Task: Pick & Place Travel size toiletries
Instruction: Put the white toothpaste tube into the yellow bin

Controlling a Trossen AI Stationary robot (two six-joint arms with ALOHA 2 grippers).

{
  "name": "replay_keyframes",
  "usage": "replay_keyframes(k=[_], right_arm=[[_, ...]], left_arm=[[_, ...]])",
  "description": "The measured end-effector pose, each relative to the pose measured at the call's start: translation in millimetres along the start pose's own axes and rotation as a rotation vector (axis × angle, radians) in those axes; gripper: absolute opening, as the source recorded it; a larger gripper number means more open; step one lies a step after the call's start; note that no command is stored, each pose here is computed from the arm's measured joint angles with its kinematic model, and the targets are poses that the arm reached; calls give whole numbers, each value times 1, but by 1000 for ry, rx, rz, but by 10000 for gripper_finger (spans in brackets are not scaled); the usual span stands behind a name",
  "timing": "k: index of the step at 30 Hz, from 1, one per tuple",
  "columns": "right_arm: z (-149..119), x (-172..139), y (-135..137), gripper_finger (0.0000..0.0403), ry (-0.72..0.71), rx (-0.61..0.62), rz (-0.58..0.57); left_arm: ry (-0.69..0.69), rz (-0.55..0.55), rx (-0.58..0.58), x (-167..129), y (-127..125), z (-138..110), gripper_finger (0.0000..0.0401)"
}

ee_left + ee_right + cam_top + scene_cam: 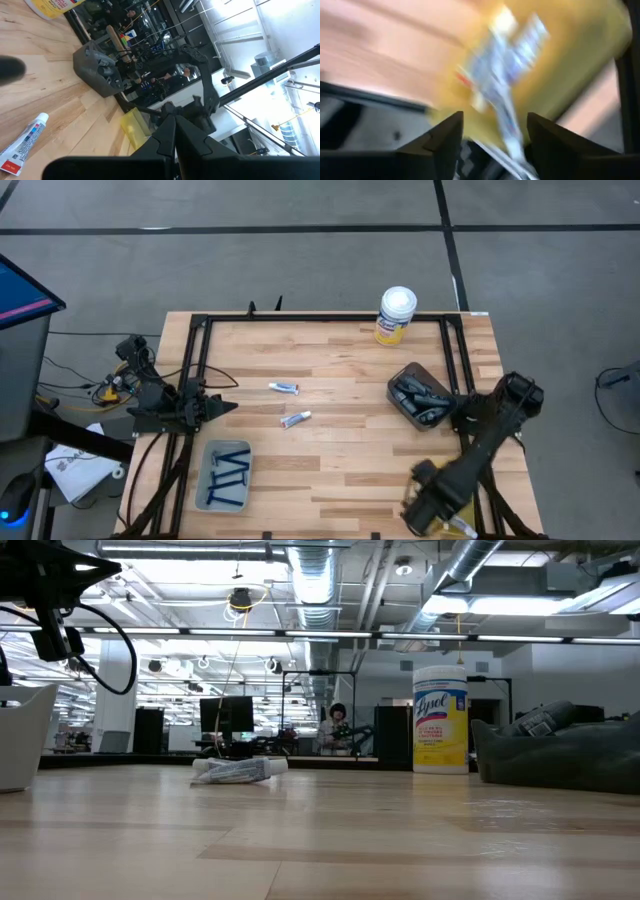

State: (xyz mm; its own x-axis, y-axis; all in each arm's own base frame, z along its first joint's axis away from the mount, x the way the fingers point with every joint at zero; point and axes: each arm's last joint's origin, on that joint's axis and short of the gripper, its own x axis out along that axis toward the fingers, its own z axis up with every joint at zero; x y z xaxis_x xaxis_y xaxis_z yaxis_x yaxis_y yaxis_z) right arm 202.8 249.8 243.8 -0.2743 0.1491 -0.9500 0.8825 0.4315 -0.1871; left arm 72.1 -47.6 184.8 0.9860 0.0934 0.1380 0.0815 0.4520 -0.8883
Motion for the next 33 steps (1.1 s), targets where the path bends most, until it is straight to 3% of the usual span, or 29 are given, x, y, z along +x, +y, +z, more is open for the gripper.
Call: replay_keyframes(k=[5,13,19,21,27,33], right_arm=[[56,-41,13,234,-191,-140,187],[183,-88,43,215,-519,-531,419],[265,-107,60,213,-776,-708,529],[279,-103,57,214,-796,-799,463],[307,-103,87,214,-946,-1097,399],[322,-85,115,215,-872,-1241,317]], left_arm=[[0,0,0,0,0,0,1],[0,0,0,0,0,0,1],[0,0,0,0,0,0,1],[0,0,0,0,0,0,1],[-4,-7,-11,0,-1,1,1],[-11,-18,-29,0,-2,2,1]])
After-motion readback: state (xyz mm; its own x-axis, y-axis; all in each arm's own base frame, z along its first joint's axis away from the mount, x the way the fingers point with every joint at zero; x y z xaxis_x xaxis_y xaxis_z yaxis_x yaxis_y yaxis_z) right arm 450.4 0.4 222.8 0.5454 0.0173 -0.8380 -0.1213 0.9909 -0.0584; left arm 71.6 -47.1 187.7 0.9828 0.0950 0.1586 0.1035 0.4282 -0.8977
